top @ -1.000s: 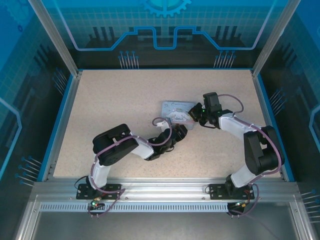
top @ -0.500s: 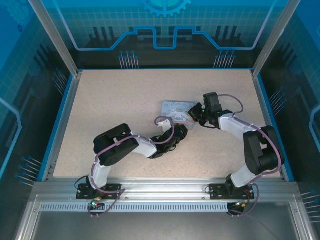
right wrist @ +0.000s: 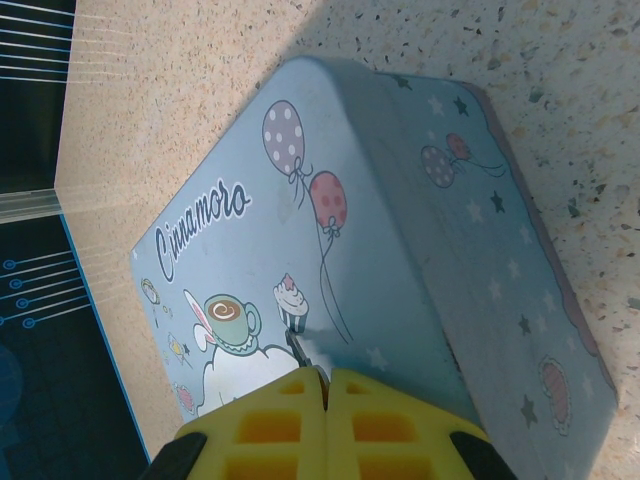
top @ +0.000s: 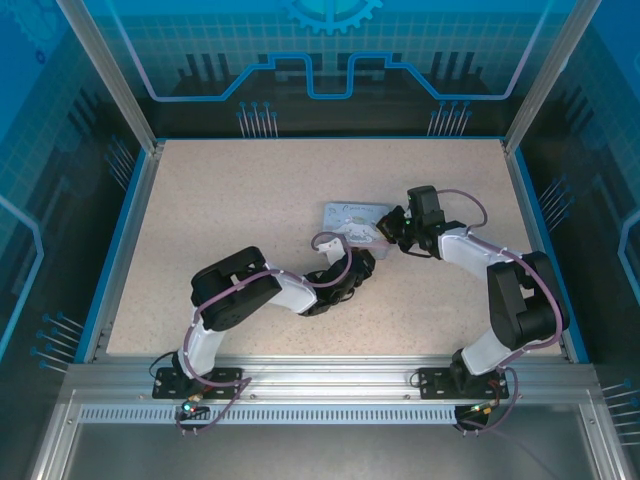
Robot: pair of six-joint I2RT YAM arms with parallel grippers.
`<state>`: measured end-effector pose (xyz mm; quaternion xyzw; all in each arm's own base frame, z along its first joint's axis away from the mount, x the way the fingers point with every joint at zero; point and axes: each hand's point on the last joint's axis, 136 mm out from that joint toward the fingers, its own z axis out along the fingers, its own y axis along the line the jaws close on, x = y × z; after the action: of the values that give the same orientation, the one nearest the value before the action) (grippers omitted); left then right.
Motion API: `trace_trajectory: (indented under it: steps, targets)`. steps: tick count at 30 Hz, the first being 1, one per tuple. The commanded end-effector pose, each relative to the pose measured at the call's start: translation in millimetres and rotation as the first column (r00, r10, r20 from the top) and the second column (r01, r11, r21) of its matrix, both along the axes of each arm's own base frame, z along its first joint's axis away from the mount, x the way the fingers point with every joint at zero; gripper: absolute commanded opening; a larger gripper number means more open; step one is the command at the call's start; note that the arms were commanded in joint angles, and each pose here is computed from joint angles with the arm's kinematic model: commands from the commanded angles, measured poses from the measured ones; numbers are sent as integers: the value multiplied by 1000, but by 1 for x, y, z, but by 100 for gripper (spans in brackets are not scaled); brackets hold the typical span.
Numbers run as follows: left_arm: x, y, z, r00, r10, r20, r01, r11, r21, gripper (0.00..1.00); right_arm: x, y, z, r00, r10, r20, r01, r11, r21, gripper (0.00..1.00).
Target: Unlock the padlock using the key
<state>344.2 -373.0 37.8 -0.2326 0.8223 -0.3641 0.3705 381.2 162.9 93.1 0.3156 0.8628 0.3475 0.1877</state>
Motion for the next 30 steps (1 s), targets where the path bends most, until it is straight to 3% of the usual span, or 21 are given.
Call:
trace_trajectory:
  steps: [1, 12, 19, 22, 30]
  targets:
    - [-6, 8, -23, 999, 26, -41, -24, 998, 52, 34, -20, -12, -35, 992, -11, -125, 7, 999, -37, 0]
    - [-4, 13, -21, 999, 43, -22, -42, 999, 27, 22, -20, -13, -37, 992, -13, -129, 8, 999, -42, 0]
    - [-6, 11, -11, 1000, 9, -12, -9, 1000, -5, 5, -18, -12, -33, 993, -7, -122, 2, 999, -40, 0]
    - [-9, 10, -5, 999, -35, -20, 34, 998, -50, 0, -15, -9, -29, 994, 3, -110, -7, 999, -36, 0]
    - [-23, 7, 18, 979, -203, -20, 195, 961, -196, 0, -5, -4, -9, 998, 37, -57, -39, 999, -25, 0]
